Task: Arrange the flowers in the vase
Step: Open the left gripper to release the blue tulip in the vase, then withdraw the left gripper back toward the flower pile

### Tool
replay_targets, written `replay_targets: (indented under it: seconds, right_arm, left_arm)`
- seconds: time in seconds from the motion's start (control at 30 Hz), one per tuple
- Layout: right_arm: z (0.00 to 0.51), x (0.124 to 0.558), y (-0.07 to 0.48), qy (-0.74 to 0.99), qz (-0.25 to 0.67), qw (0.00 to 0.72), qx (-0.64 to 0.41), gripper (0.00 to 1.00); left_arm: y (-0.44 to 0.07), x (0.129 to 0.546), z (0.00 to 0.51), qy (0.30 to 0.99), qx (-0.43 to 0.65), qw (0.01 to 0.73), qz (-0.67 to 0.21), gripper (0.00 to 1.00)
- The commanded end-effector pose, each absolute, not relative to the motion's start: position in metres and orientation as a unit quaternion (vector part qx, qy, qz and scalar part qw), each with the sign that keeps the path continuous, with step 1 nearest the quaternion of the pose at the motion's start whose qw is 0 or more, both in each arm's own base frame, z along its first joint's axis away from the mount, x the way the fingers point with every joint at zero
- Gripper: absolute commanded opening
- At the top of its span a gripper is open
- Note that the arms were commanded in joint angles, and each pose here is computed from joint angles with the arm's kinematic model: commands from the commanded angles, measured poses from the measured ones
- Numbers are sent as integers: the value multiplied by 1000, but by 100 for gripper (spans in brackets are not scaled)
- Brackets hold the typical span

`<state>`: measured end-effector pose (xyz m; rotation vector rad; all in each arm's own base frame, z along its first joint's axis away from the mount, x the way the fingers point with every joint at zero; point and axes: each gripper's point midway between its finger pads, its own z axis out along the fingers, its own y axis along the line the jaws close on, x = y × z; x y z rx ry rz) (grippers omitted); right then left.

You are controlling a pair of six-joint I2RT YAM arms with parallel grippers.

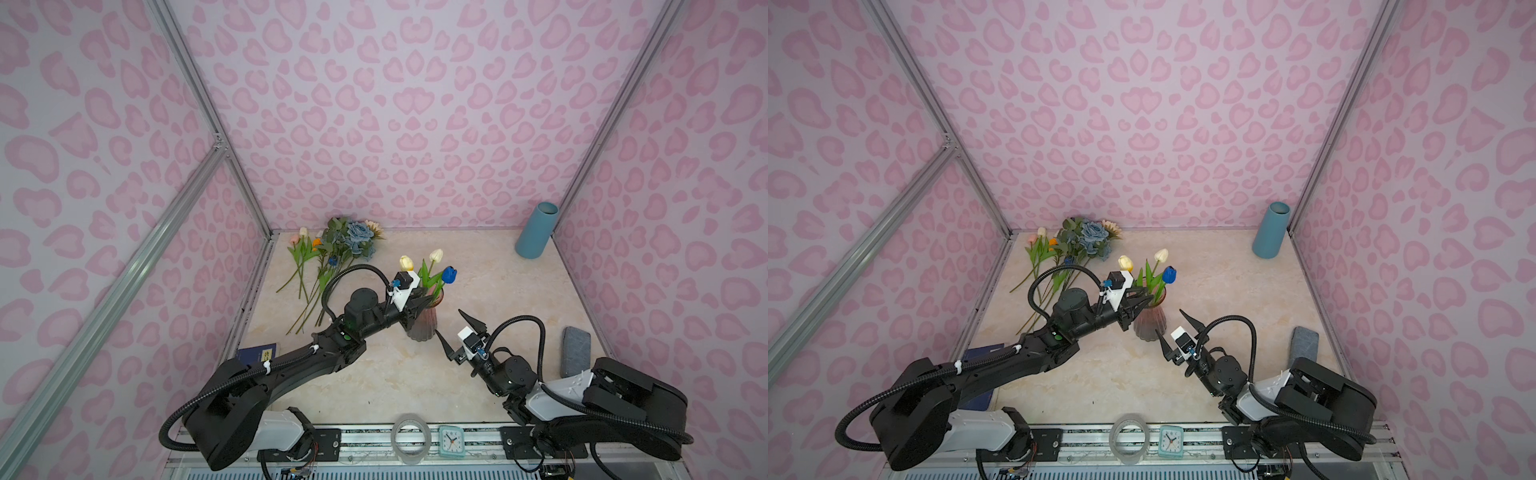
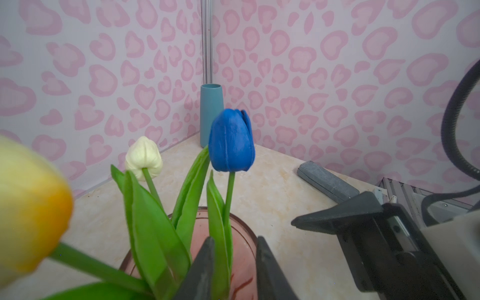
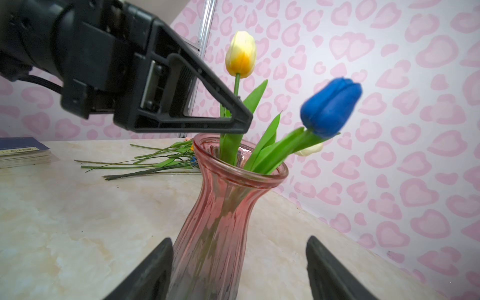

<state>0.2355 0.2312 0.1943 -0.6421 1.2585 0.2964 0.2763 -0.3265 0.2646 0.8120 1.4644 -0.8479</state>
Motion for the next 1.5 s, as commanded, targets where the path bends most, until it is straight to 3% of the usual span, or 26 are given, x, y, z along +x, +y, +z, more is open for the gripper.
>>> replay_targets:
  seconds: [0.0,0.27,0.43,0.8,0.9,1.03,1.47]
  right_arm:
    - [203,235,230,566,140,761,-285,80]
    - [209,231,229,560,149,765,-280,80]
    - [208,232,233,561,153,761,-289,80]
    - [237,216,243,541,208,755,-306,85]
    - [252,218,226,546,206,763,-276,86]
    - [262,228,204,565,200,763,-243,86]
    - [272,224,187,555,206,775,-221,86]
  left_arm:
    - [-320,272,286,609,344,616,-363,31]
    - [-286,258,313,585,313,670,-332,33]
    - [-242,255,326,581,272,723,-257,35]
    - [-97,293,294,642,88,757,-81,59]
    - [-54,312,272,686,1,727,-9,66]
    - [-15,342,241,763,-62,641,54,66]
    - [55,413,154,900,-130,414,36,66]
